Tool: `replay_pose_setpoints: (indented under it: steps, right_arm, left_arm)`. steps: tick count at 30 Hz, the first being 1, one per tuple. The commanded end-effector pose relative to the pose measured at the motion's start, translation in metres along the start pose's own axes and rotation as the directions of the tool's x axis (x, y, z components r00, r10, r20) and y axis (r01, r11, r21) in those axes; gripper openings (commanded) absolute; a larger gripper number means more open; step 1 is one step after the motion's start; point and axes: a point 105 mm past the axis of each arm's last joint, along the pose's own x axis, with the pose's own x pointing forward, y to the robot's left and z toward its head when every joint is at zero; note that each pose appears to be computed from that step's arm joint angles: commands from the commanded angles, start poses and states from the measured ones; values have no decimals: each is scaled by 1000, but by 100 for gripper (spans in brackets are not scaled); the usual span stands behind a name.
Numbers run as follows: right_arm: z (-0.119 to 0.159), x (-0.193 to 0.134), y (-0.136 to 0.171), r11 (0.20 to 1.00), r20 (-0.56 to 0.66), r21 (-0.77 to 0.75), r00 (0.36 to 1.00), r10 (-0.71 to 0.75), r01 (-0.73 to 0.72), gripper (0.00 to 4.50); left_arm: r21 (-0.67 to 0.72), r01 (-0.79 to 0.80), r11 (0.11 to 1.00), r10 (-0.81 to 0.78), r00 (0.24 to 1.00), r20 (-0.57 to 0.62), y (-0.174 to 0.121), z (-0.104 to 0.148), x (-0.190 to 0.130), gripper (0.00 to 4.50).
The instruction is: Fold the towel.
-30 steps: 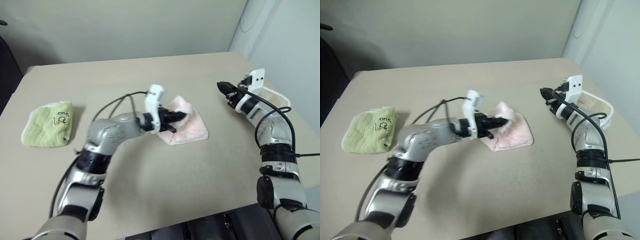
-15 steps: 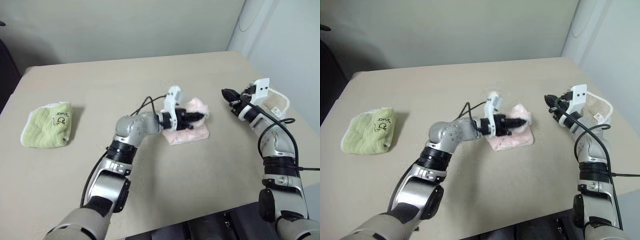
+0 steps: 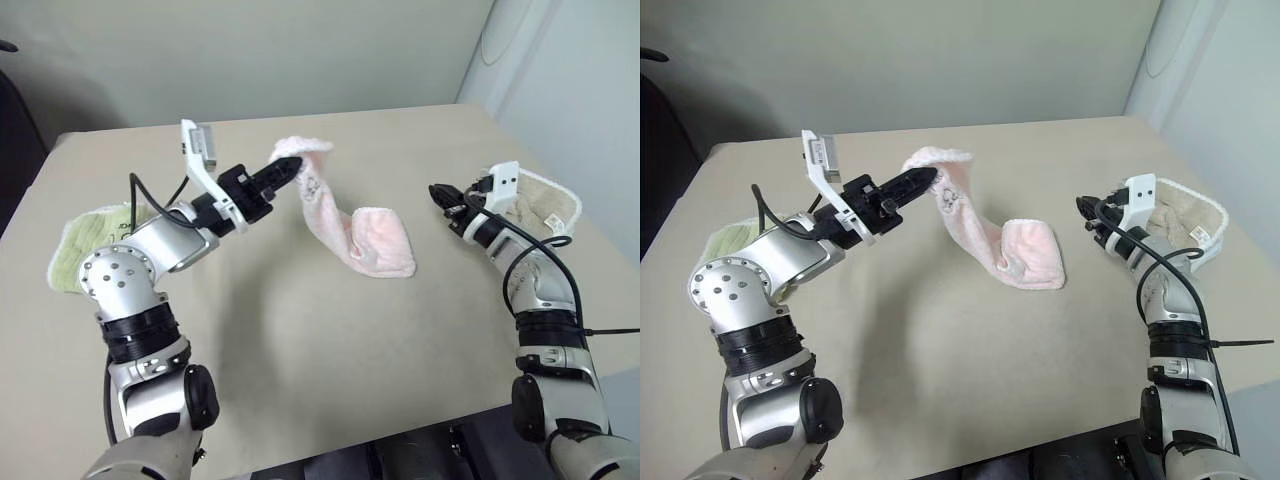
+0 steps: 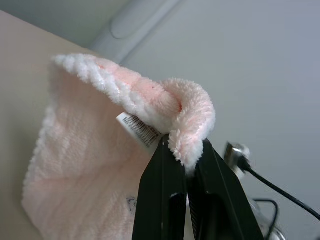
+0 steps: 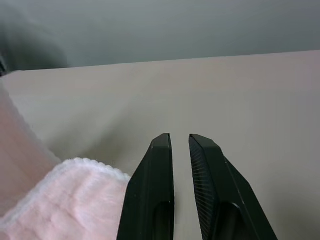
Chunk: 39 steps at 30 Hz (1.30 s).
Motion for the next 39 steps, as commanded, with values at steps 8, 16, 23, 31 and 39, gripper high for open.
replay_pose_setpoints:
  steps: [8,16,23,31,39]
  right_arm:
    - [21,2,-10,998,109,-14,992,-64,66,65]
    - [27,-16,-18,989,161,-3,977,-143,145,65]
    - [21,-22,-16,988,137,-16,979,-148,152,65]
    - [27,-17,3,994,72,-109,997,-1,9,10]
    - [28,-20,37,963,-29,-157,975,219,-221,0]
  left_arm:
    - [146,241,959,-159,890,-428,-47,-82,82,3]
    - [250,272,929,-37,741,-670,-13,-152,89,3]
    - [8,311,950,-263,816,-515,-34,-130,91,172]
    - [167,215,962,-167,951,-262,-20,-53,61,350]
    - [481,100,871,22,970,-241,23,-47,24,226]
